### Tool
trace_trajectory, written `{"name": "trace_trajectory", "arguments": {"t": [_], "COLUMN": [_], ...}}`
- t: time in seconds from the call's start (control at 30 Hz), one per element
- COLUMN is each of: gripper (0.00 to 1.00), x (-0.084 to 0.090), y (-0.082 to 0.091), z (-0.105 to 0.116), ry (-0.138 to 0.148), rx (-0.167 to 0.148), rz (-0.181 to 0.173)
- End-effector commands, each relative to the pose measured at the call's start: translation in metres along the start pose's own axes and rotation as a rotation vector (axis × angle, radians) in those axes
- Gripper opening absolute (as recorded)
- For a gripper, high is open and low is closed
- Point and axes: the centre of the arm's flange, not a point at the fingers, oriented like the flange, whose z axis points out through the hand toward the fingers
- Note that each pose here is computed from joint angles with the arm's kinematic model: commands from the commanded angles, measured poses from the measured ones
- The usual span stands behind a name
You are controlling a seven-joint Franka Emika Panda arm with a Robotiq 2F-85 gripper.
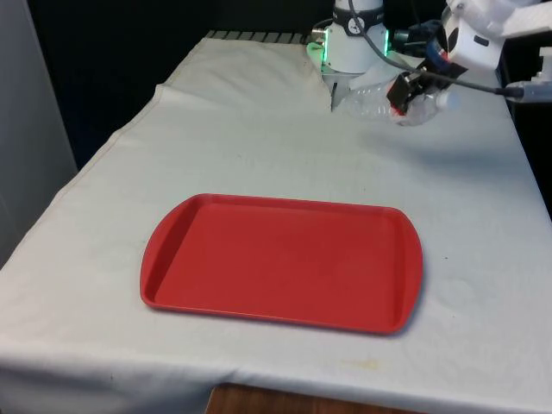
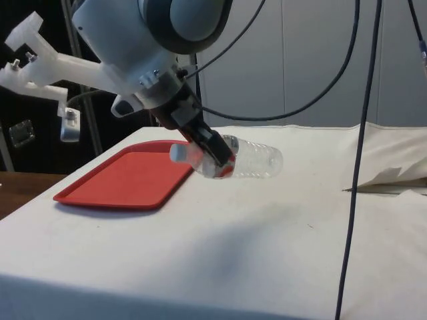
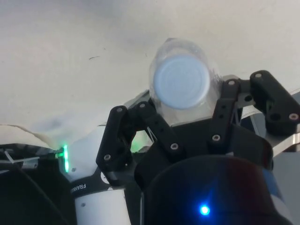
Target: Place the bottle upright on the tray.
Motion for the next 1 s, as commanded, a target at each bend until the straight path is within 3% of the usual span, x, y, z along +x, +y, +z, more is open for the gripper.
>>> {"name": "trace_trajectory", "arguments": {"t": [0.0, 0.17, 0.2, 0.23, 0.4, 0.43, 0.5, 0.6, 0.63, 0.67, 0.83, 0.87, 0.9, 0.97], "gripper": [0.0, 0.0, 0.0, 0.0, 0.0, 0.0, 0.0, 0.0, 0.0, 0.0, 0.0, 0.0, 0.0, 0.0], "x": [-0.001, -0.005, -0.003, -0.005, -0.007, -0.006, -0.008, -0.008, -0.007, -0.009, -0.01, -0.008, -0.01, -0.01], "y": [0.0, 0.001, 0.001, 0.001, 0.001, 0.001, 0.002, 0.002, 0.002, 0.003, 0.005, 0.005, 0.006, 0.008], "z": [-0.003, -0.011, -0.008, -0.011, -0.019, -0.017, -0.021, -0.025, -0.023, -0.027, -0.031, -0.03, -0.032, -0.034], "ry": [0.021, 0.047, 0.025, 0.049, 0.076, 0.056, 0.09, 0.105, 0.086, 0.114, 0.135, 0.119, 0.142, 0.154], "rx": [0.002, -0.002, -0.005, -0.002, -0.008, -0.013, -0.012, -0.015, -0.017, -0.017, -0.023, -0.024, -0.024, -0.027], "rz": [-0.002, 0.006, 0.007, 0.007, 0.012, 0.013, 0.015, 0.019, 0.02, 0.022, 0.027, 0.029, 0.029, 0.033]}}
